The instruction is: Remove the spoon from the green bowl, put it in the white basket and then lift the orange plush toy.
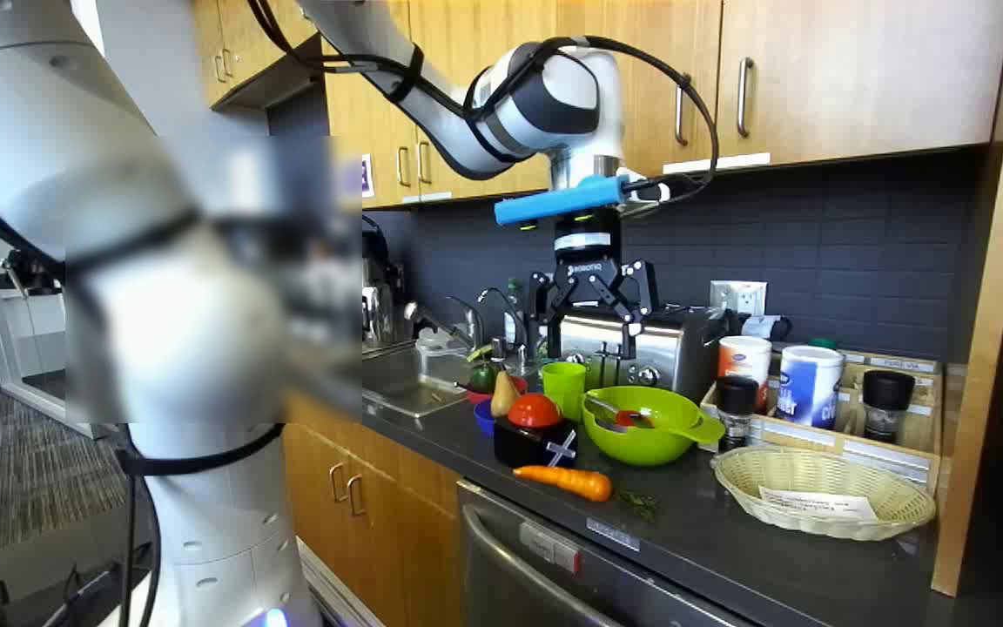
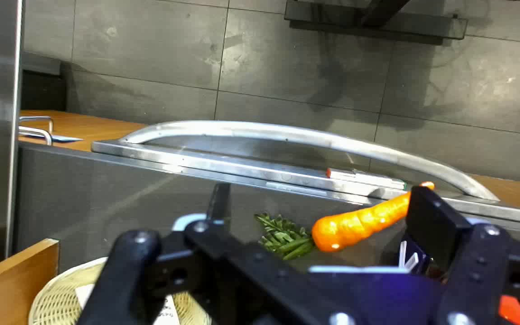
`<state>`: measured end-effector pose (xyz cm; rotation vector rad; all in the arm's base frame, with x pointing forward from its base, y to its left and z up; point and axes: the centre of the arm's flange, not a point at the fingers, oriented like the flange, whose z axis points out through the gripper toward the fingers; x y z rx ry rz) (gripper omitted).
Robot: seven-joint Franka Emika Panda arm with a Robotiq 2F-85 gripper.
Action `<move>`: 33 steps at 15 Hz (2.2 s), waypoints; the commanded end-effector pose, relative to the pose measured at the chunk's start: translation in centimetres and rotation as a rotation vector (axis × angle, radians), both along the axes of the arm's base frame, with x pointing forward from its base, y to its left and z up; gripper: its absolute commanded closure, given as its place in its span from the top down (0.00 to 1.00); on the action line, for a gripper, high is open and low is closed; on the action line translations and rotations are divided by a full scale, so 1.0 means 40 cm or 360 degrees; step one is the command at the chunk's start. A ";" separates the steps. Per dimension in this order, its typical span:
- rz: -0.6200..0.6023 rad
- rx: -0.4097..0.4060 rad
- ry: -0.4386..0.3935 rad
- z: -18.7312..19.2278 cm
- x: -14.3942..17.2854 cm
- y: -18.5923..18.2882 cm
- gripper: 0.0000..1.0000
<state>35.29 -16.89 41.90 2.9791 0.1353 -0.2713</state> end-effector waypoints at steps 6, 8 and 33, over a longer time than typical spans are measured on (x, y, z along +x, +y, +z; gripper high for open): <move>0.0000 0.0000 0.0000 0.000 0.000 0.000 1.00; 0.0000 0.0000 0.0000 0.000 0.000 0.000 1.00; 0.0060 -0.0049 -0.0138 -0.029 0.028 0.003 1.00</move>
